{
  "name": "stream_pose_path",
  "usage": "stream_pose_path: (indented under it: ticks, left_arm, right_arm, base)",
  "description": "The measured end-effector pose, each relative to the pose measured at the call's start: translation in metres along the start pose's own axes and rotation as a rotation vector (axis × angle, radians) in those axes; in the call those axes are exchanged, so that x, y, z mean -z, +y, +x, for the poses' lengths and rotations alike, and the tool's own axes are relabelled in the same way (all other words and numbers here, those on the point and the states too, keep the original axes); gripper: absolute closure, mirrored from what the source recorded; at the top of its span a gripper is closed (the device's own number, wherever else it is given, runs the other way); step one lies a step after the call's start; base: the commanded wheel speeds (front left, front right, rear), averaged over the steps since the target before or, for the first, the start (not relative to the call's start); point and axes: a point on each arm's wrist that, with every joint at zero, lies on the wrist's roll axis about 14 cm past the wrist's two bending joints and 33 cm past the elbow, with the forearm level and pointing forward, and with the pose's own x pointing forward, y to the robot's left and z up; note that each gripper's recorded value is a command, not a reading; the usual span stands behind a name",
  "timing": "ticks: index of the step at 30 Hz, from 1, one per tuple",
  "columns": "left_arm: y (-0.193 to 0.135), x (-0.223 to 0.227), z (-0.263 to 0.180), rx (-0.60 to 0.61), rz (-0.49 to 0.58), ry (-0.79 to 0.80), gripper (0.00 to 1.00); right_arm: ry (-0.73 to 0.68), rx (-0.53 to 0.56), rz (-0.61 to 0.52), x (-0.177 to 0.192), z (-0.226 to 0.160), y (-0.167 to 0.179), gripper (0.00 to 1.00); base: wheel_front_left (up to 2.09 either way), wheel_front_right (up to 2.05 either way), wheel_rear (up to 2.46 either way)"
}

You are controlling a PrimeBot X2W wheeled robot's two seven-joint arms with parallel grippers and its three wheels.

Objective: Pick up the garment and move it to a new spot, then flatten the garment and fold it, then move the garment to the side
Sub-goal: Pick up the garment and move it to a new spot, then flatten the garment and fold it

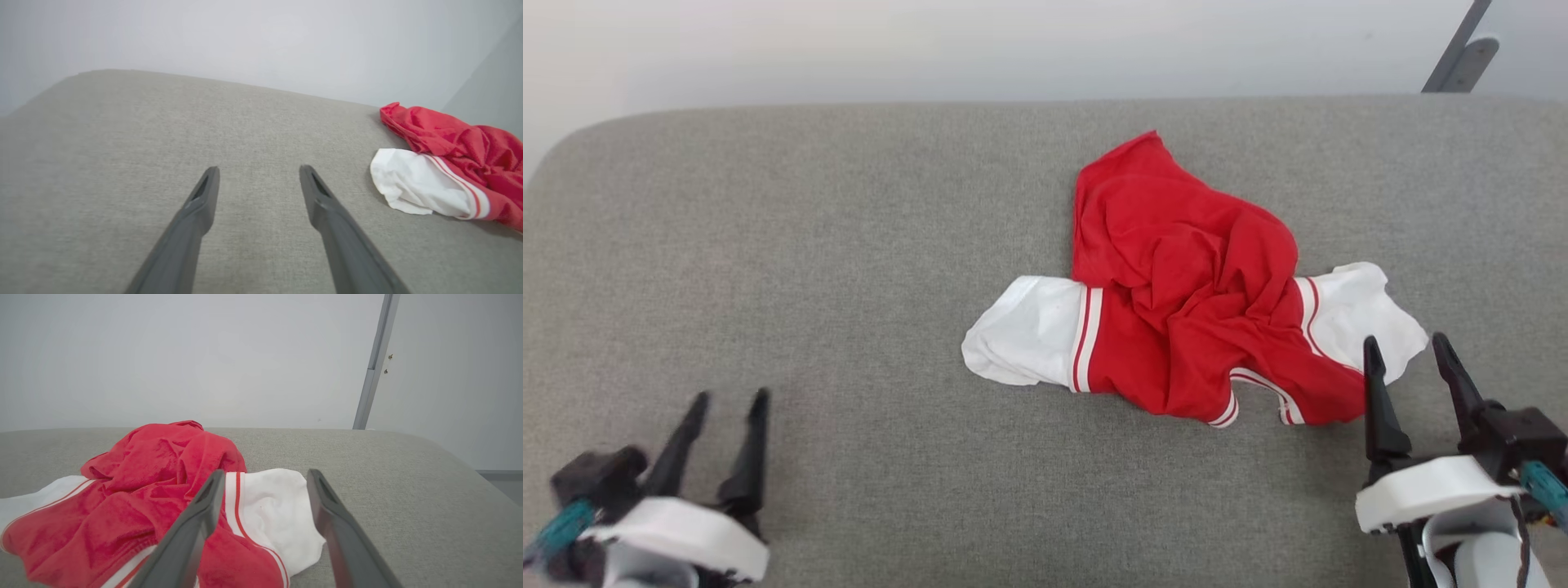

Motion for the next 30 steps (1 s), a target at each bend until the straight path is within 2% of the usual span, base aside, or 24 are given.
stream_pose_path:
  ticks: [8, 13, 30]
  left_arm:
    - [-0.007, -0.02, -0.024, -0.018, 0.101, -0.096, 0.0]
    - [-0.017, -0.017, -0.03, -0.012, 0.072, -0.104, 0.0]
    - [-0.026, -0.018, -0.026, 0.019, 0.074, -0.105, 0.0]
  right_arm:
    - [-0.013, 0.032, 0.012, -0.006, -0.016, -0.01, 0.0]
    - [-0.014, 0.04, 0.02, -0.006, -0.023, -0.013, 0.0]
    - [-0.003, 0.043, 0.029, -0.002, -0.026, -0.013, 0.0]
  base:
    - [0.0, 0.0, 0.0]
    - [0.0, 0.0, 0.0]
    - [0.0, 0.0, 0.0]
